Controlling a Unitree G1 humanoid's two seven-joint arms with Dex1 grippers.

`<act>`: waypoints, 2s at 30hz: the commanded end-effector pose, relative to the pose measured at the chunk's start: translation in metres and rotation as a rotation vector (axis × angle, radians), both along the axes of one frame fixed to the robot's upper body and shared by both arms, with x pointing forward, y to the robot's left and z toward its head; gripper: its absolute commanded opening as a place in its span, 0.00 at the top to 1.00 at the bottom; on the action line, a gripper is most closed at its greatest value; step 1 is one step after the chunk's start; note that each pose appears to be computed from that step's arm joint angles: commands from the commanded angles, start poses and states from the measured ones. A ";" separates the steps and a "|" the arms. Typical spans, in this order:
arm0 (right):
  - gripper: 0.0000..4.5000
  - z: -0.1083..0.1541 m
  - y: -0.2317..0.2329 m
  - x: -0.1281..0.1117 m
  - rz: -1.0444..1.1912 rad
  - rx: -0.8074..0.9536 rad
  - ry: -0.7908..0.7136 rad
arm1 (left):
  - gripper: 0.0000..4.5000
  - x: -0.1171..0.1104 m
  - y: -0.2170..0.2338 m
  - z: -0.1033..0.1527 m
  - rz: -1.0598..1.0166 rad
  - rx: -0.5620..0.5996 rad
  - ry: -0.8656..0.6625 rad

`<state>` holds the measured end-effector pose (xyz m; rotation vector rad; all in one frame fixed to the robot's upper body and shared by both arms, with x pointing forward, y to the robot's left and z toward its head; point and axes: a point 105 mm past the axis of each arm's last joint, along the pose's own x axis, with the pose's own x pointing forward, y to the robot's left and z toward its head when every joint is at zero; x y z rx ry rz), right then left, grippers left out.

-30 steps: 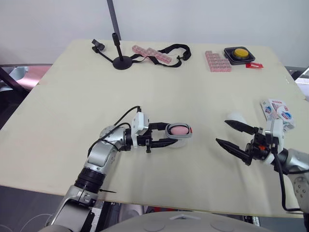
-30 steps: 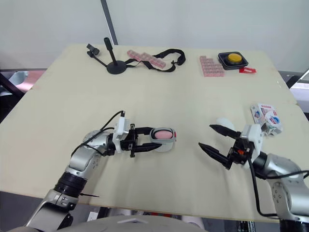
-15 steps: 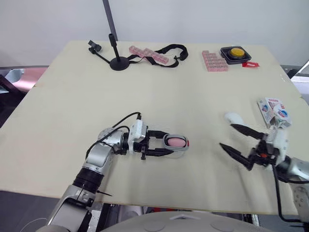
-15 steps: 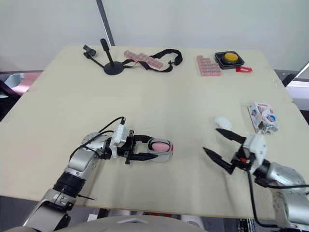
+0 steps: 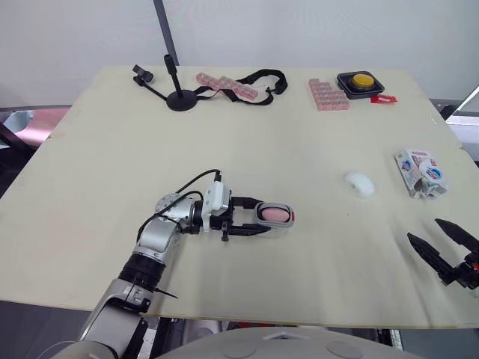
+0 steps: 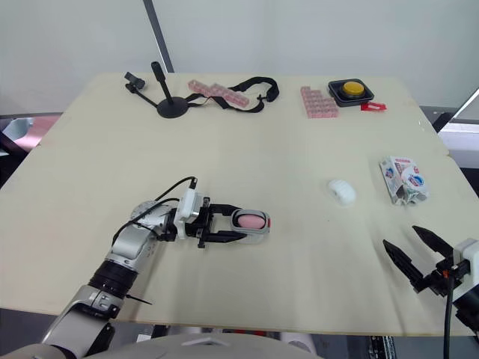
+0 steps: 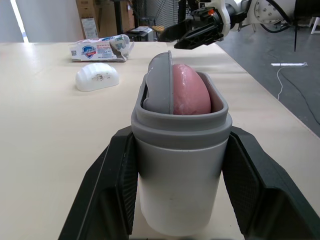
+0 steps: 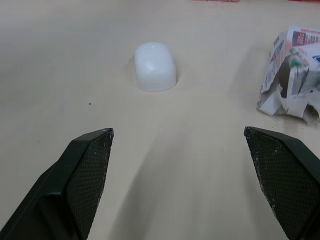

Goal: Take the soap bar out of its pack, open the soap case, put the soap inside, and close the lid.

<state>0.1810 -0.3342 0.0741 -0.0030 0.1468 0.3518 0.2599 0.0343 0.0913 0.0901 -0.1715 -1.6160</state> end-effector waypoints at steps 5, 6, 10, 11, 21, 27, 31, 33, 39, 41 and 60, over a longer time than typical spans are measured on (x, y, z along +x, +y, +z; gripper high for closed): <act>0.01 0.039 0.004 0.041 0.106 -0.098 0.069 | 0.58 -0.001 0.001 0.006 -0.019 -0.002 -0.029; 0.01 0.042 0.010 0.048 0.134 -0.124 0.099 | 0.58 -0.001 0.001 0.006 -0.020 -0.001 -0.030; 0.01 0.053 0.035 0.082 0.155 -0.222 0.156 | 0.58 -0.001 -0.001 0.007 -0.018 -0.004 -0.027; 0.01 0.056 0.042 0.089 0.158 -0.234 0.162 | 0.58 -0.001 -0.001 0.007 -0.017 -0.005 -0.026; 0.01 0.050 0.083 0.126 0.163 -0.203 0.300 | 0.58 -0.003 0.000 0.005 -0.012 -0.007 -0.018; 0.01 0.039 0.083 0.131 0.168 -0.234 0.371 | 0.58 -0.004 -0.001 0.004 -0.016 -0.004 -0.016; 0.01 0.032 0.081 0.133 0.161 -0.237 0.393 | 0.58 -0.004 -0.003 0.003 -0.018 -0.004 -0.015; 0.01 0.031 0.079 0.135 0.147 -0.232 0.394 | 0.58 -0.004 -0.004 0.004 -0.019 -0.006 -0.017; 0.01 0.033 0.082 0.141 0.144 -0.213 0.386 | 0.58 -0.003 -0.004 0.005 -0.018 -0.006 -0.018; 0.01 0.031 0.083 0.141 0.144 -0.208 0.395 | 0.58 -0.002 -0.004 0.005 -0.014 -0.005 -0.019; 0.27 0.022 0.083 0.137 0.138 -0.207 0.433 | 0.58 -0.001 -0.008 0.005 -0.003 -0.007 -0.014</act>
